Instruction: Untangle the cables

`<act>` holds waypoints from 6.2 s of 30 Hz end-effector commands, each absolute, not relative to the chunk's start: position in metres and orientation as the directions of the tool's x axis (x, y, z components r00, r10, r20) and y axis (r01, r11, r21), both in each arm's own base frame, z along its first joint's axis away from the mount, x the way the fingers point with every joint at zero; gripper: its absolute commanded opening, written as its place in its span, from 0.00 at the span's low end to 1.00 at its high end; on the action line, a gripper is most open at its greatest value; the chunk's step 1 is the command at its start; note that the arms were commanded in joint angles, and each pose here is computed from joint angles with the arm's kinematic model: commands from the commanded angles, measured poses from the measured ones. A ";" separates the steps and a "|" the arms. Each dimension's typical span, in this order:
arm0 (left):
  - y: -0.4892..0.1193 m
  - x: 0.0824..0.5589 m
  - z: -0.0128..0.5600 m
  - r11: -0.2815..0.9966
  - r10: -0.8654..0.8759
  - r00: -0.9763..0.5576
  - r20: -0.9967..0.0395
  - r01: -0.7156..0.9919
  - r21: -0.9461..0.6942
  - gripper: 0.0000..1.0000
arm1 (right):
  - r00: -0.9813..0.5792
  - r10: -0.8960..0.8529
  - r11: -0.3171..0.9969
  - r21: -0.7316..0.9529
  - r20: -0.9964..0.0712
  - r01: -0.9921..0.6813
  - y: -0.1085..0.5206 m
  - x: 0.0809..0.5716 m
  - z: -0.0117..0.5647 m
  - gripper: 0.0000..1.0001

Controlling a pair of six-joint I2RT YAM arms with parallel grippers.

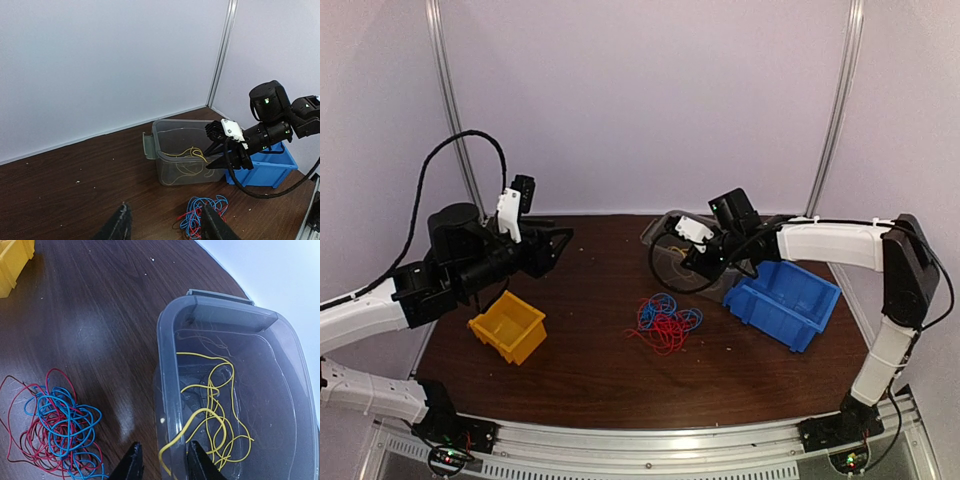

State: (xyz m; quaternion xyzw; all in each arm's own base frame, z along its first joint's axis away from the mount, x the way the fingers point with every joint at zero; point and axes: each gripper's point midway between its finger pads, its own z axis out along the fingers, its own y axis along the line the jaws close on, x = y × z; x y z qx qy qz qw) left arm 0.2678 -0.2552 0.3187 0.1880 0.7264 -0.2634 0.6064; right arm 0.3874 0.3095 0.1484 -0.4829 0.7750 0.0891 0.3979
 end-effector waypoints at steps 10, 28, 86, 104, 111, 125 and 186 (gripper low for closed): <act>-0.254 0.268 0.330 0.786 -0.088 -0.167 -0.982 0.594 -0.171 0.48 | -0.259 -0.636 0.585 -0.235 -0.727 -0.776 0.313 0.401 0.164 0.04; -0.267 0.273 0.325 0.770 -0.066 -0.179 -0.982 0.616 -0.164 0.48 | -0.251 -0.589 0.702 -0.332 -0.768 -0.630 0.277 0.439 0.214 0.00; -0.296 0.272 0.242 0.714 0.050 -0.313 -0.948 0.675 -0.186 0.46 | -0.165 -0.657 0.333 -0.086 -0.735 -0.939 0.317 0.331 0.178 0.48; -0.367 0.283 0.138 0.574 0.066 -0.484 -0.873 0.734 -0.364 0.53 | -0.359 -0.665 0.370 0.129 -0.655 -0.920 0.338 0.334 0.108 0.45; -0.368 0.280 0.127 0.562 0.052 -0.506 -0.861 0.727 -0.394 0.53 | -0.405 -0.660 0.375 0.189 -0.633 -0.907 0.349 0.340 0.095 0.44; -0.370 0.279 0.115 0.549 0.043 -0.529 -0.848 0.722 -0.422 0.51 | -0.418 -0.644 0.374 0.213 -0.641 -0.902 0.352 0.340 0.100 0.07; -0.438 0.287 0.078 0.435 0.029 -0.311 -0.950 0.860 -0.268 0.00 | 0.057 -0.086 0.121 -0.067 -0.995 -0.990 0.329 0.300 0.493 0.00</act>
